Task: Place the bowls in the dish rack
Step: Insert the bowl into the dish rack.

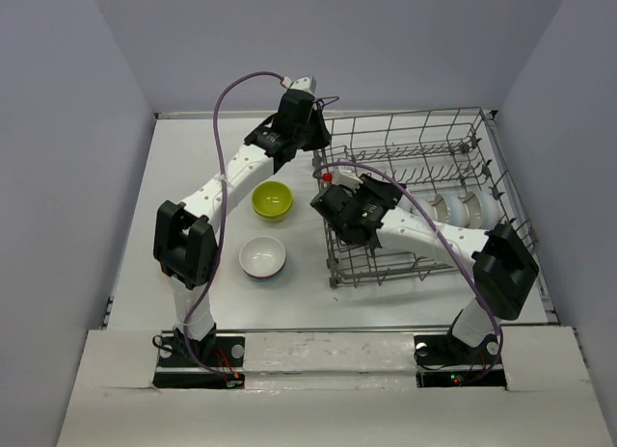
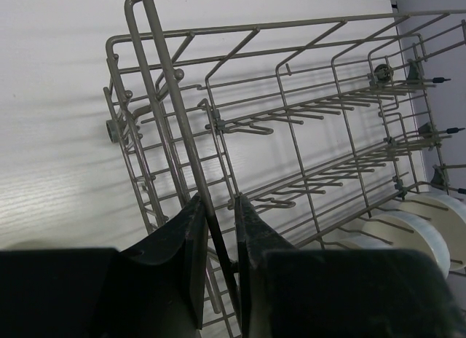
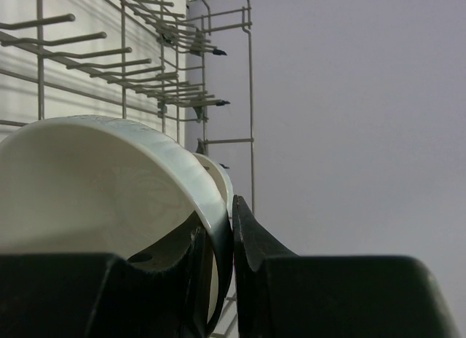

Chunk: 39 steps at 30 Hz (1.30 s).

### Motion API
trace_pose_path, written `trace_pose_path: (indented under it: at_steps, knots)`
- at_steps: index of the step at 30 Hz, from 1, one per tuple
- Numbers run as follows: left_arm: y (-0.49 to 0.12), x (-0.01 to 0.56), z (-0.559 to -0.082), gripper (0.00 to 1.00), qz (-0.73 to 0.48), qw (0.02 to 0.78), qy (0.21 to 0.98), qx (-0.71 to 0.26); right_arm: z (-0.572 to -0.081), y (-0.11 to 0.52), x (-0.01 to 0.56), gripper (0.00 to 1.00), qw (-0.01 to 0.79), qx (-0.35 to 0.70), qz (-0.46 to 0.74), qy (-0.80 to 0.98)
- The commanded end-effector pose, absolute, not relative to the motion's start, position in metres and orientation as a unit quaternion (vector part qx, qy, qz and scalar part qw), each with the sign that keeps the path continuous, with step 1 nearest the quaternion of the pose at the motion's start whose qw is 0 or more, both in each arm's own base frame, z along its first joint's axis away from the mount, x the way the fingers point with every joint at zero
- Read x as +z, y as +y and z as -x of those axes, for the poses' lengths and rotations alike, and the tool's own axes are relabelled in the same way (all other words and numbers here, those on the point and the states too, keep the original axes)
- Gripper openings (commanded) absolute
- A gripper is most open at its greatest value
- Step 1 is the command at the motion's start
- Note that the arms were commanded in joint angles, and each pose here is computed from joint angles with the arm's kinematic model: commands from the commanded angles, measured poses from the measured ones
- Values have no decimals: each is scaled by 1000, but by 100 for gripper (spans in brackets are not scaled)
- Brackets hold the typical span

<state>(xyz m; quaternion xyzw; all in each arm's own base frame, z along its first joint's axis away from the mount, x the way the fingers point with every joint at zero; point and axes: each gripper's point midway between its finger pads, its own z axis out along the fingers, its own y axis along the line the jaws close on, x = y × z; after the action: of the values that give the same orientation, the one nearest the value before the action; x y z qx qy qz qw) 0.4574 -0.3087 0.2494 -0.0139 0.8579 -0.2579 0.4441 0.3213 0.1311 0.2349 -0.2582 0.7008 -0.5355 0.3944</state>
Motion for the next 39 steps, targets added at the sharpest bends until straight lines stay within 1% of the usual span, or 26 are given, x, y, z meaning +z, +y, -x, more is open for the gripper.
trace_pose_path:
  at_steps: [1, 15, 21, 31, 39]
  knots:
    - [-308, 296, -453, 0, -19, 482, 829, -282, -299, 145, 200, 11, 344, -594, 348, 639]
    - [-307, 294, -450, 0, -18, 481, 830, -282, -291, 132, 198, 11, 341, -589, 352, 642]
    - [-300, 290, -444, 0, 10, 475, 828, -297, -288, 115, 202, 10, 340, -587, 338, 652]
    - [-271, 300, -431, 0, 59, 483, 813, -320, -286, 107, 201, 8, 331, -598, 341, 645]
    - [-270, 305, -420, 0, 67, 477, 807, -343, -286, 103, 204, 5, 330, -605, 334, 643]
